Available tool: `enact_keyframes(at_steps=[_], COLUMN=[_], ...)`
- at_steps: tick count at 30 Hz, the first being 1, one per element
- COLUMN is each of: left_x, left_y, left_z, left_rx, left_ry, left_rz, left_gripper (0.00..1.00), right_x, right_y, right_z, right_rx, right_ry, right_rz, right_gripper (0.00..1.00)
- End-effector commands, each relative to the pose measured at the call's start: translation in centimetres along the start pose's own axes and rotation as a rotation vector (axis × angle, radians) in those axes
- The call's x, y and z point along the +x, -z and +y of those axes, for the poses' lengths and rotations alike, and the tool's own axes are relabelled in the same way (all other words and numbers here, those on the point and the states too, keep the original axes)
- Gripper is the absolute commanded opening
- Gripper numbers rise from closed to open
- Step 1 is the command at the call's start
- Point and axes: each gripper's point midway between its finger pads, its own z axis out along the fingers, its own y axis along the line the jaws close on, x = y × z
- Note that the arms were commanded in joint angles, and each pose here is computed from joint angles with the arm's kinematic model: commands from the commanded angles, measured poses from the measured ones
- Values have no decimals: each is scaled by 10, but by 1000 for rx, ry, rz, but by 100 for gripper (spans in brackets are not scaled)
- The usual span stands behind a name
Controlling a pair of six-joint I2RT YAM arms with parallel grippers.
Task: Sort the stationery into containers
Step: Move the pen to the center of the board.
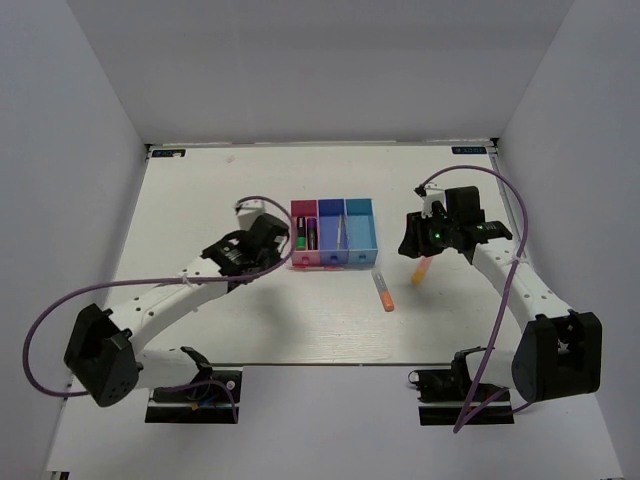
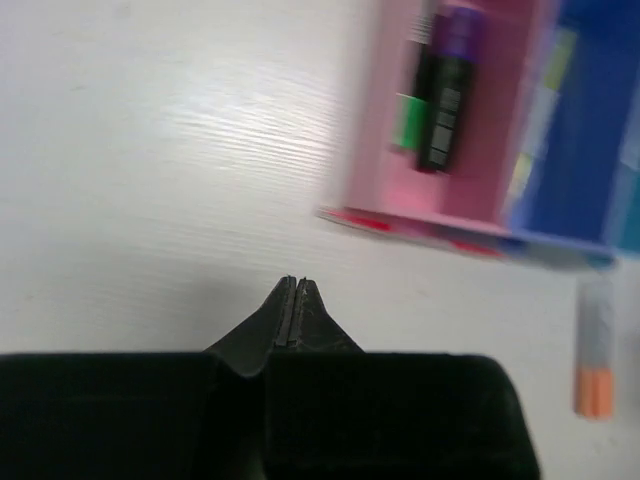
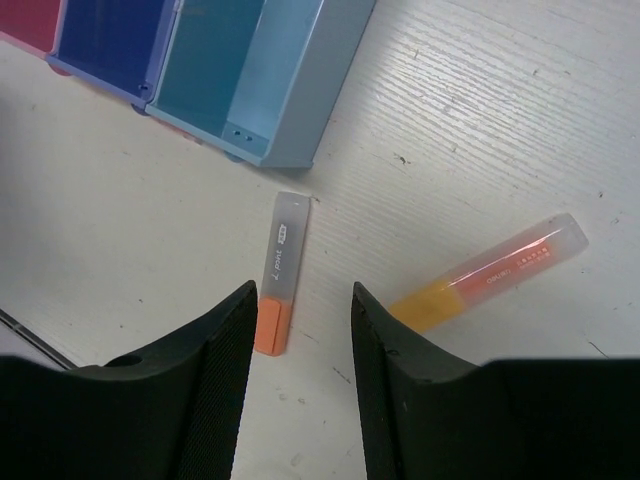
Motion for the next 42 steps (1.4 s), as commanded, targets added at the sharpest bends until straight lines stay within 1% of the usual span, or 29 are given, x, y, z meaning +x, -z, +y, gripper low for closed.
enact_keyframes(at_steps=[1, 2, 3, 4, 5, 6, 10, 14, 15, 17, 21, 24, 30, 32, 42], left_x=[0, 8, 18, 13, 16, 8, 10, -7, 1, -7, 1, 5, 29, 32, 48], left_y=[-21, -27, -33, -42, -51, -58, -86, -98, -106, -110, -125, -131, -140, -140, -139], left_z=[41, 53, 59, 61, 65, 63, 53, 36, 37, 31, 26, 24, 20, 17, 13], left_rx=[-80, -93, -102, -80, -87, -69, -50, -14, -30, -20, -16, -6, 41, 54, 87], left_ry=[202, 245, 251, 293, 306, 335, 357, 377, 374, 384, 411, 429, 484, 494, 504], left_rz=[-24, 15, 39, 27, 46, 19, 73, 68, 94, 97, 130, 141, 191, 198, 244], left_gripper=[2, 2, 3, 3, 3, 3, 2, 2, 2, 2, 2, 2, 1, 1, 1], right_x=[-1, -1, -1, 1, 1, 2, 0, 2, 4, 3, 3, 4, 5, 5, 3], right_y=[1, 1, 1, 1, 1, 0, 0, -1, -1, -2, -3, -3, -3, -4, -1], right_z=[6, 5, 6, 6, 6, 6, 6, 2, 4, 3, 3, 1, 1, 1, -1], right_rx=[-41, -41, -45, -49, -50, -52, -58, -57, -63, -63, -69, -68, -73, -75, -73], right_ry=[2, 2, 4, 0, 2, -1, 6, -9, -5, -8, -9, -15, -24, -23, -37], right_rz=[-5, -7, -5, 1, -2, 1, -7, -2, 6, 4, 7, 8, 13, 12, 3], right_gripper=[46, 46, 46, 46, 46, 46, 46, 44, 44, 44, 44, 44, 44, 44, 44])
